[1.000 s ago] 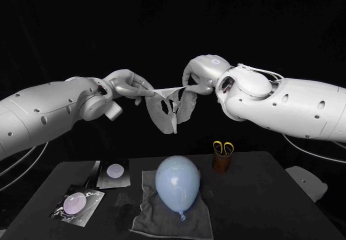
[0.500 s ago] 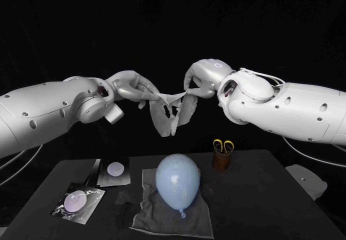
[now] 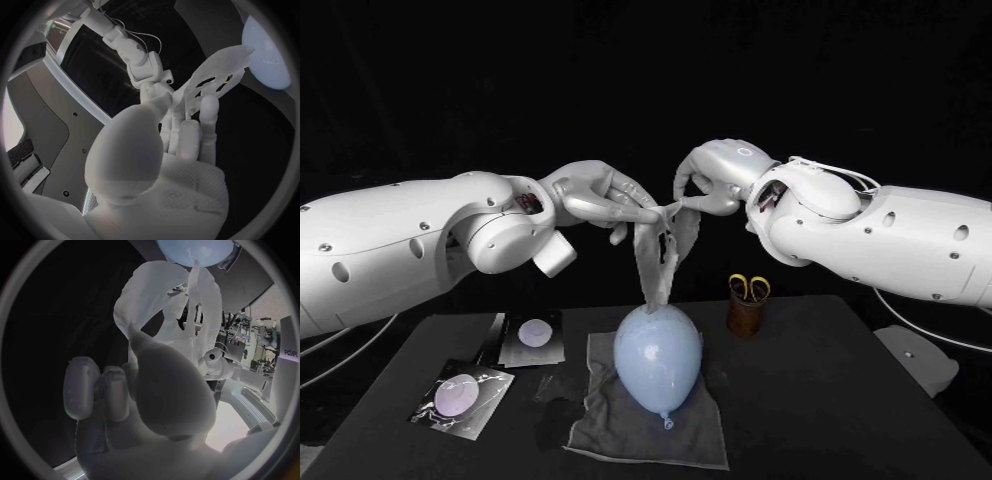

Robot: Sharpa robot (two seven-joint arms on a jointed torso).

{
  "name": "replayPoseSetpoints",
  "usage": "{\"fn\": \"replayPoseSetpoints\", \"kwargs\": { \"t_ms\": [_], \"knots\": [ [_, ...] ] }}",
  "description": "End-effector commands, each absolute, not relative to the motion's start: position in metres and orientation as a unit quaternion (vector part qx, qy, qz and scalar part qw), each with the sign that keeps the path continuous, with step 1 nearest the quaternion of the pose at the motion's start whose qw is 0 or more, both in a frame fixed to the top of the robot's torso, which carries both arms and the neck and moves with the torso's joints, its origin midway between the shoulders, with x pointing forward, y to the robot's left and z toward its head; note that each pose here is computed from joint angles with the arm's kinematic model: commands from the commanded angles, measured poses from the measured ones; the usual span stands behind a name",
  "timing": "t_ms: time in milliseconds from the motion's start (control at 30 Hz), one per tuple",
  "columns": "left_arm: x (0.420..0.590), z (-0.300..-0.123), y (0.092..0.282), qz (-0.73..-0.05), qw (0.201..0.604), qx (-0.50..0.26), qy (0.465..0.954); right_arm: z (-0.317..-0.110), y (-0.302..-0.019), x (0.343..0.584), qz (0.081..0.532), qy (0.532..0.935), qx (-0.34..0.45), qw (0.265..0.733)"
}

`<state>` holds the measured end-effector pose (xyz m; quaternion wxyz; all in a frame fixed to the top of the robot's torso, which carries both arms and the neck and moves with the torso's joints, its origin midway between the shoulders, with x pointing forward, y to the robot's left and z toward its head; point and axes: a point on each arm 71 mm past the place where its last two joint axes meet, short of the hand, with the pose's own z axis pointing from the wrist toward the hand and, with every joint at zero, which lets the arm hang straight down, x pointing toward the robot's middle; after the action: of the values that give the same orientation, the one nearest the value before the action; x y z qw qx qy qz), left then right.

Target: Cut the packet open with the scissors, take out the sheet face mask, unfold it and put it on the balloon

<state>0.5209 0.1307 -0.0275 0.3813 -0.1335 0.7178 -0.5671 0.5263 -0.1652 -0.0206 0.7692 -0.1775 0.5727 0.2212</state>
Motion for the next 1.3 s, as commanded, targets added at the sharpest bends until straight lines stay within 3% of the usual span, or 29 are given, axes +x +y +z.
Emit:
{"fn": "replayPoseSetpoints", "kwargs": {
  "t_ms": [33,600,1033,1300],
  "knots": [
    [0.517,-0.029,0.13,-0.577,0.379,-0.214,0.691,-0.025,-0.166,0.524,0.241,0.567,-0.204,0.761],
    [0.509,-0.045,0.127,-0.558,0.388,-0.265,0.684,-0.037,-0.203,0.515,0.264,0.584,-0.16,0.751],
    [0.512,-0.051,0.123,-0.558,0.353,-0.231,0.715,-0.054,-0.208,0.507,0.323,0.6,-0.085,0.727],
    [0.516,-0.05,0.13,-0.546,0.377,-0.218,0.716,-0.06,-0.215,0.508,0.331,0.604,-0.036,0.724]
  ]
}}
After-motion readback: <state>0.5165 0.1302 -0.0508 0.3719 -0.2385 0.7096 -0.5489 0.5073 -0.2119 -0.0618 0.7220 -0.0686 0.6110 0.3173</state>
